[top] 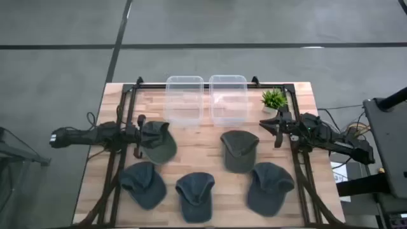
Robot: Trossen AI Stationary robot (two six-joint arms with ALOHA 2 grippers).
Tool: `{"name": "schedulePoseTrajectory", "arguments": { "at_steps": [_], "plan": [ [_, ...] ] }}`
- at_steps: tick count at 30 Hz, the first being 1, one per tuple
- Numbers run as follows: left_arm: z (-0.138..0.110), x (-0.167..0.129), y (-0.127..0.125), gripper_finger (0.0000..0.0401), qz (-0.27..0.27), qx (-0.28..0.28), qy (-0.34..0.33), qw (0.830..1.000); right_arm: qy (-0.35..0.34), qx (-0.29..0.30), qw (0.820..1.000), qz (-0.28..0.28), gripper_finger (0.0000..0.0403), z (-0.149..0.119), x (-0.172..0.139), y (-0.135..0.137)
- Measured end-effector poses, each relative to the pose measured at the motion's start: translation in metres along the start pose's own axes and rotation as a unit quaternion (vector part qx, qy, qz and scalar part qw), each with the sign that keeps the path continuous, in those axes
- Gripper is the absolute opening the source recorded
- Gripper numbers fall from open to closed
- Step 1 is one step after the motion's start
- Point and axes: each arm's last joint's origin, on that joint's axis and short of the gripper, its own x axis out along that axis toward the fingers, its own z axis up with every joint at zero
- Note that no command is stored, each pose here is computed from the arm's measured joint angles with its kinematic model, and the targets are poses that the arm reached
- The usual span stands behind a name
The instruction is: Pick & Place hat
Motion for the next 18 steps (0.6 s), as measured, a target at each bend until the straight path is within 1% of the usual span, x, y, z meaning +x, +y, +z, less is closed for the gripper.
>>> {"name": "schedulePoseTrajectory", "arguments": {
  "at_steps": [4,11,18],
  "plan": [
    [0.0,0.0,0.0,0.0048,0.0,0.0,0.0,1.0,0.03,-0.001,1.0,-0.006,0.0056,0.012,-0.01,0.003],
    [0.0,0.0,0.0,0.0048,0.0,0.0,0.001,1.0,0.017,-0.009,1.0,-0.007,0.0056,0.032,-0.017,0.007],
    [0.0,0.0,0.0,0.0048,0.0,0.0,0.001,1.0,0.06,-0.016,0.998,-0.015,0.0056,0.037,-0.015,0.008]
  ]
}}
